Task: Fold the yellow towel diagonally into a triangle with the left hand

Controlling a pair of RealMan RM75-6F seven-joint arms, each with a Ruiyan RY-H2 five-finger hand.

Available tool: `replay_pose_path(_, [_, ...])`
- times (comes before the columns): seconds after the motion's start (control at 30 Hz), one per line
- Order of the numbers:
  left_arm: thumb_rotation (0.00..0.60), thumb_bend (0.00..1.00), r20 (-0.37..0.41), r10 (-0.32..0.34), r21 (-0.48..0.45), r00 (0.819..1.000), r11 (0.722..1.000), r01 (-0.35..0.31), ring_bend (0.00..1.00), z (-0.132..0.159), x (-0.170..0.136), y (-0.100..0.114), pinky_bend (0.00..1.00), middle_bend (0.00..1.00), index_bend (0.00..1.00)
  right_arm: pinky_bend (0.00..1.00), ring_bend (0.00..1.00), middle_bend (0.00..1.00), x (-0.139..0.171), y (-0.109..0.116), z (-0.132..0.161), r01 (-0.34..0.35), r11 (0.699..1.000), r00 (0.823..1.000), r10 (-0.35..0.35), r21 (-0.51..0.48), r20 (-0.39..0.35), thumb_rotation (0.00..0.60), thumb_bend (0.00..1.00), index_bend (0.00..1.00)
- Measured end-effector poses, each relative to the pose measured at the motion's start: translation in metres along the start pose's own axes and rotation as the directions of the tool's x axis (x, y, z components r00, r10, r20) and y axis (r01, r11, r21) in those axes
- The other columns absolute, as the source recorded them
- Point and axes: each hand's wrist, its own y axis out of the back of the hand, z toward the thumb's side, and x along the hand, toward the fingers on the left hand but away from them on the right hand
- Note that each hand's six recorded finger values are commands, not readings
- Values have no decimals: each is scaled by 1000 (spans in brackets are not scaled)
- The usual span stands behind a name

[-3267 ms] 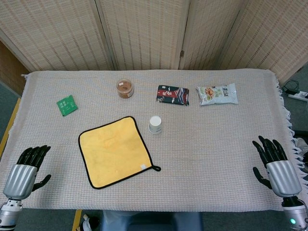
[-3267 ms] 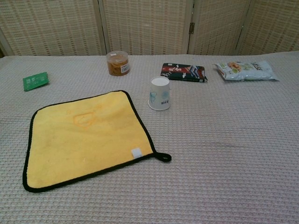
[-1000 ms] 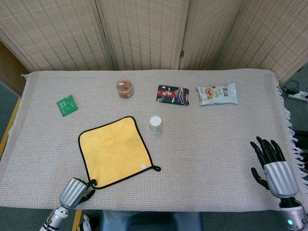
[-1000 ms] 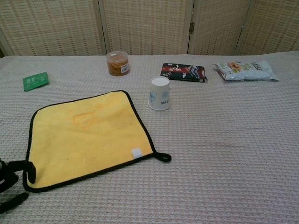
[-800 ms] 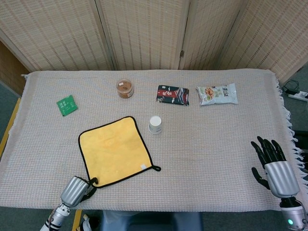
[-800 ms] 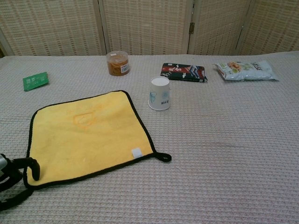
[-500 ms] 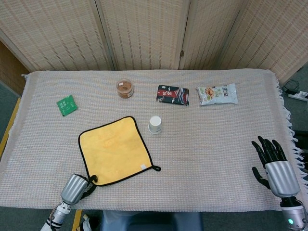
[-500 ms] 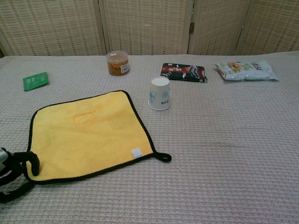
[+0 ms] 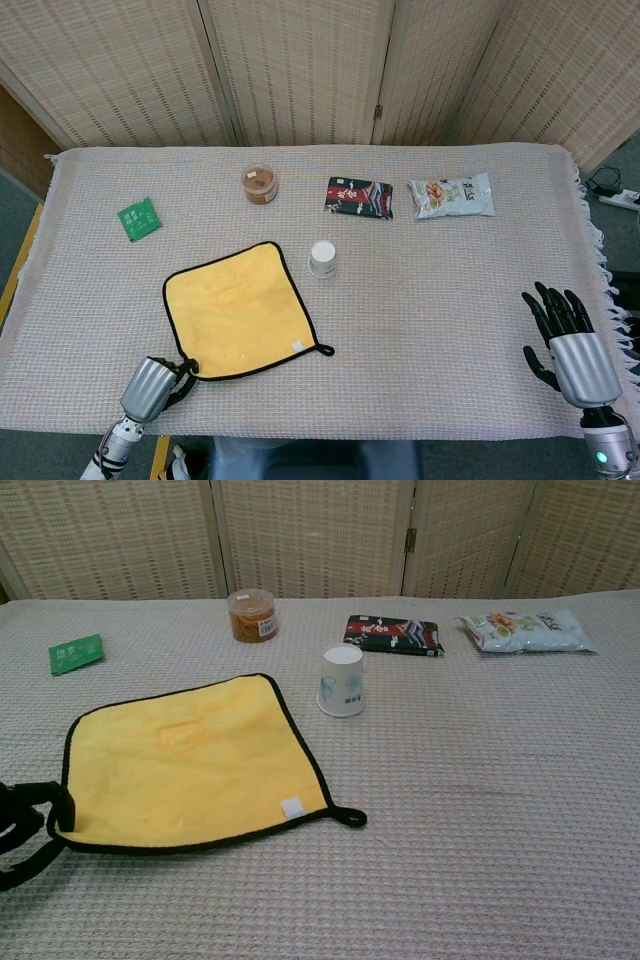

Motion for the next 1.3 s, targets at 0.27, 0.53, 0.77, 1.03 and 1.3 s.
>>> replay_pose_path(0.27, [600,631,49,86,31,995,996,-88,1000,6,36,14,1000,1000,636,0,0,0,1,2,-1,-3,1000,1000,2,-25,-3,600,447,0])
replay_pose_path(0.53, [600,630,66,93,68,993,993,-97,1000,11,102,12,1000,1000,629,0,0,0,2,-2,-2,-37,998,999,37,-47,-7,600,447,0])
replay_pose_path(0.77, [600,631,0,83,96,997,992,-83,1000,2,149,12,1000,1000,619,0,0,0,3,-3,-9,-45,997,999,46,-64,17,600,446,0])
replay_pose_path(1.03, [600,630,-74,53,125,996,991,-44,1000,-13,193,10,1000,1000,614,0,0,0,0,-3,-17,-53,995,997,56,-83,46,600,447,0])
replay_pose_path(1.3, [600,631,-104,33,108,994,994,-22,1000,-13,225,6,1000,1000,602,0,0,0,-2,-4,-24,-58,994,995,64,-89,70,600,447,0])
